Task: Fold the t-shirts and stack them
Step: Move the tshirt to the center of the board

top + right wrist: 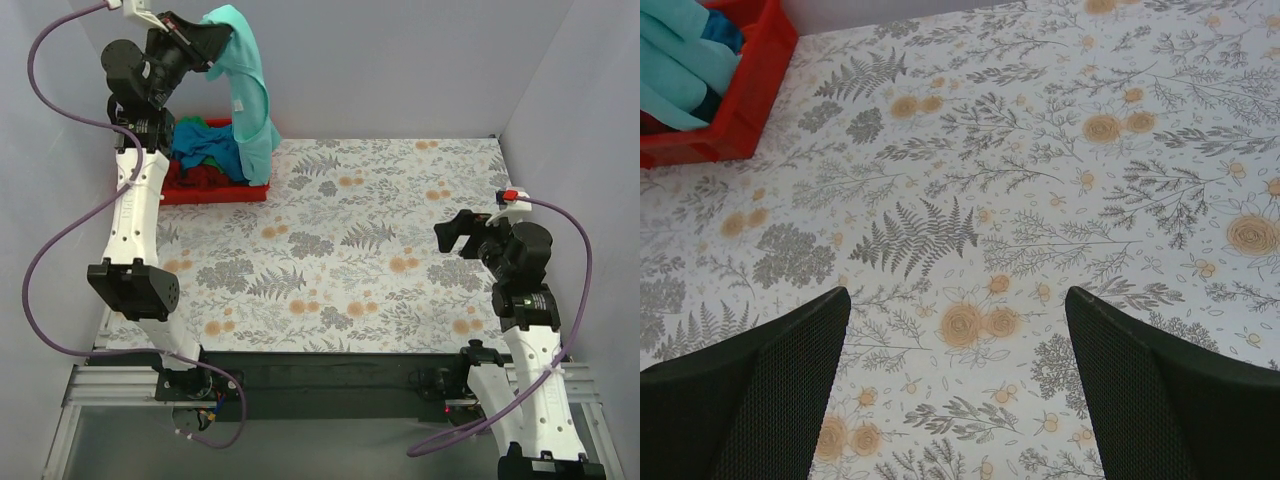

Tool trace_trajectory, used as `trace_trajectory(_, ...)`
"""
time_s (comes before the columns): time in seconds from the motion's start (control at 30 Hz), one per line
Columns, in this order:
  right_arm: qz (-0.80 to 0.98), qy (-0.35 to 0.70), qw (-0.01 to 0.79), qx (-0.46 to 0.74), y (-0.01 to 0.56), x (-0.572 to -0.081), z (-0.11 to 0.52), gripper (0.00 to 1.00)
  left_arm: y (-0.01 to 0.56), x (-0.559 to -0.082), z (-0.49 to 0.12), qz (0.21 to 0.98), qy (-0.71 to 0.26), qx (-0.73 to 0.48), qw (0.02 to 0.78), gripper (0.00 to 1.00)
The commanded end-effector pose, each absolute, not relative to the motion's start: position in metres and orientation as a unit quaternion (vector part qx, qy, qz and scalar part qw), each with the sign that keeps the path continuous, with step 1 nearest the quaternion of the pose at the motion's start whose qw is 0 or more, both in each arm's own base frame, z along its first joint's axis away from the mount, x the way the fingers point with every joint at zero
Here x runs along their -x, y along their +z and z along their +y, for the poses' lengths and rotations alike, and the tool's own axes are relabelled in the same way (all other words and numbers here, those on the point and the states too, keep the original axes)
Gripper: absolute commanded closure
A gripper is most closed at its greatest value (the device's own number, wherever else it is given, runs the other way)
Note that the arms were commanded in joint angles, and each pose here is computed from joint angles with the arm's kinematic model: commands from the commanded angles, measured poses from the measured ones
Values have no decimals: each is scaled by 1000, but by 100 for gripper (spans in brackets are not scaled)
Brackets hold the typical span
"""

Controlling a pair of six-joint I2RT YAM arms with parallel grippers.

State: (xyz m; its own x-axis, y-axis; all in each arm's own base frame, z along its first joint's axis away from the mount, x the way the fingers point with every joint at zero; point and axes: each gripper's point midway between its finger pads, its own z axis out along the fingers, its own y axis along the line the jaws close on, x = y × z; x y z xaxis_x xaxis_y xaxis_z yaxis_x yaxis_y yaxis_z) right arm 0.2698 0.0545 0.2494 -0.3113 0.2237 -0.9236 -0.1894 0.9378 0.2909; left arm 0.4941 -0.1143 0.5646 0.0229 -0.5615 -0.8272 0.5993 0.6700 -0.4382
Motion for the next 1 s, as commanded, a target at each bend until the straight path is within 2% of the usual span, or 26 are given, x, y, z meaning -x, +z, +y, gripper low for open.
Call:
trace_trajectory(0.0, 773, 184, 606, 0, 279, -264, 58, 6, 634, -403, -153, 503, -460, -113, 723, 100)
trace_trajectory(0.2, 764, 194, 615, -1, 295, -254, 61, 6, 672, -337, -172, 459, -499, -140, 722, 100)
trace_trajectory(0.4, 761, 190, 620, -3, 305, -246, 59, 6, 674, -317, -173, 459, -522, -125, 708, 100)
trace_trajectory(0.53, 756, 190, 627, -2, 315, -240, 59, 6, 608, -328, -205, 520, -559, -120, 635, 100)
trace_trajectory(0.57, 757, 189, 626, -2, 314, -240, 59, 6, 562, -342, -218, 560, -563, -107, 598, 100)
trace_trajectory(0.67, 759, 186, 624, -1, 312, -238, 58, 6, 495, -349, -230, 607, -555, -97, 561, 100)
trace_trajectory(0.7, 758, 187, 624, 0, 312, -237, 59, 6, 443, -358, -238, 647, -545, -86, 527, 96)
trace_trajectory(0.77, 760, 186, 623, 5, 309, -236, 59, 6, 382, -377, -236, 700, -509, -40, 500, 68)
trace_trajectory(0.8, 761, 188, 621, 7, 307, -236, 60, 6, 322, -382, -232, 759, -470, 1, 451, 16)
trace_trajectory(0.83, 761, 190, 620, 11, 306, -235, 61, 6, 293, -400, -213, 786, -401, 54, 467, 10)
trace_trajectory(0.9, 768, 198, 609, 20, 296, -234, 65, 7, 249, -396, -199, 830, -334, 88, 439, 9)
trace_trajectory(0.97, 774, 206, 598, 23, 285, -234, 69, 9, 228, -389, -187, 842, -284, 106, 446, 9)
